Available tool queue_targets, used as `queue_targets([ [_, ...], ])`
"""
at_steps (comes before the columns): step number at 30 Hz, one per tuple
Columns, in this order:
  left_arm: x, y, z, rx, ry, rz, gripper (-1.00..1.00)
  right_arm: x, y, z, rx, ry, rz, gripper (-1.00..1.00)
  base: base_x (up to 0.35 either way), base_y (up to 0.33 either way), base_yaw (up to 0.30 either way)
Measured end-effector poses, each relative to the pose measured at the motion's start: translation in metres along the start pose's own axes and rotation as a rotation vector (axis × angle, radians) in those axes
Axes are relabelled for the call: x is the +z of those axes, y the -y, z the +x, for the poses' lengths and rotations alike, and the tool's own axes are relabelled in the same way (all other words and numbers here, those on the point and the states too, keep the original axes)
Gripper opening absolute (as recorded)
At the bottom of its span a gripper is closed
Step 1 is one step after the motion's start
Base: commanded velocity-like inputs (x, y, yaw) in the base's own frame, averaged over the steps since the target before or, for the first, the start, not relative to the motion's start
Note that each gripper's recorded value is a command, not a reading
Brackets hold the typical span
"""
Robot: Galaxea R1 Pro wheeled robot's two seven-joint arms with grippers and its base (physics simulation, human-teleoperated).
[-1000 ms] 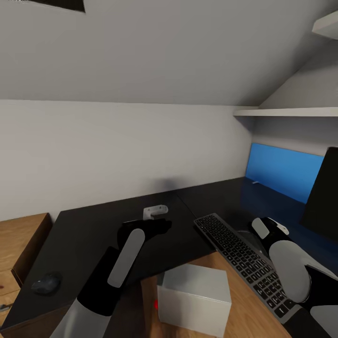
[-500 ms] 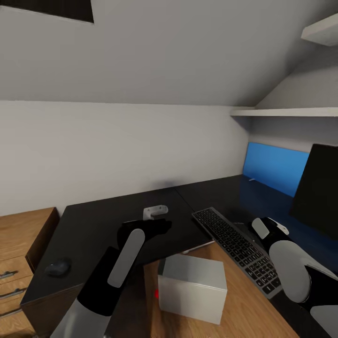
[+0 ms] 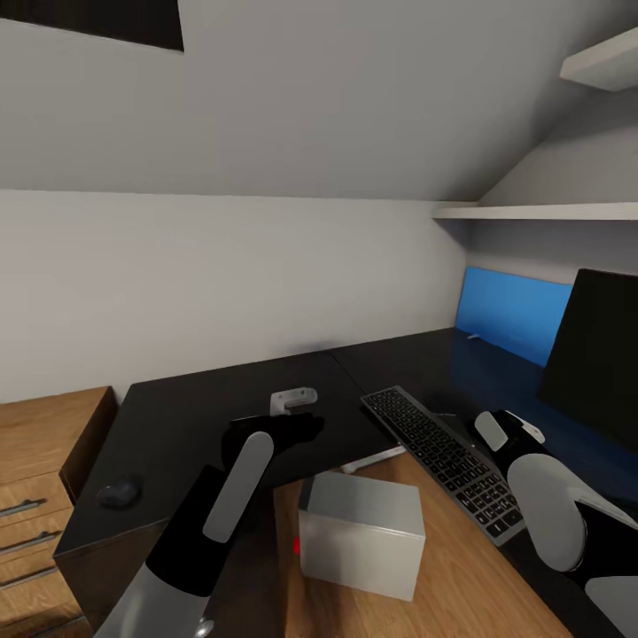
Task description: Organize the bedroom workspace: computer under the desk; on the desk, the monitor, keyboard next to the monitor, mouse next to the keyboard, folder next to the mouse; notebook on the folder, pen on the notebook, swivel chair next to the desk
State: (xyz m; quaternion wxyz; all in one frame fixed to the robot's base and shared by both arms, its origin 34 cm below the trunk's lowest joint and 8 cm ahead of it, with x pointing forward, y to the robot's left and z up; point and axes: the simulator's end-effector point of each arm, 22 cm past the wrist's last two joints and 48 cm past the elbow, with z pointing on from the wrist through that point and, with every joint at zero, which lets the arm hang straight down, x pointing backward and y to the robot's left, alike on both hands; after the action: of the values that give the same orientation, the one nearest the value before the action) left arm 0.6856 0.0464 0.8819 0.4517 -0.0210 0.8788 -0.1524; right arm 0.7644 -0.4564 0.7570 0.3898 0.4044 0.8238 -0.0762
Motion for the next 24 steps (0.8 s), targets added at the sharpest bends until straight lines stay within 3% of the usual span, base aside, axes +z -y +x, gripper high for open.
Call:
queue_targets([
  [8, 0.0005, -0.0003, 0.0008, 0.000, -0.002, -0.001, 1.00, 0.0001, 0.0001, 0.0001, 0.000, 0.000, 0.000, 1.00, -0.015, 0.000, 0.000],
  [17, 0.0006, -0.0002, 0.0007, 0.000, -0.002, -0.001, 1.00, 0.0002, 0.0003, 0.0001, 0.000, 0.000, 0.001, 1.00, -0.180, 0.053, 0.000],
  [24, 0.0004, 0.0000, 0.0008, 0.001, -0.002, 0.000, 1.00, 0.0000, 0.0000, 0.0002, 0.001, -0.001, 0.000, 1.00, -0.037, 0.010, 0.000],
])
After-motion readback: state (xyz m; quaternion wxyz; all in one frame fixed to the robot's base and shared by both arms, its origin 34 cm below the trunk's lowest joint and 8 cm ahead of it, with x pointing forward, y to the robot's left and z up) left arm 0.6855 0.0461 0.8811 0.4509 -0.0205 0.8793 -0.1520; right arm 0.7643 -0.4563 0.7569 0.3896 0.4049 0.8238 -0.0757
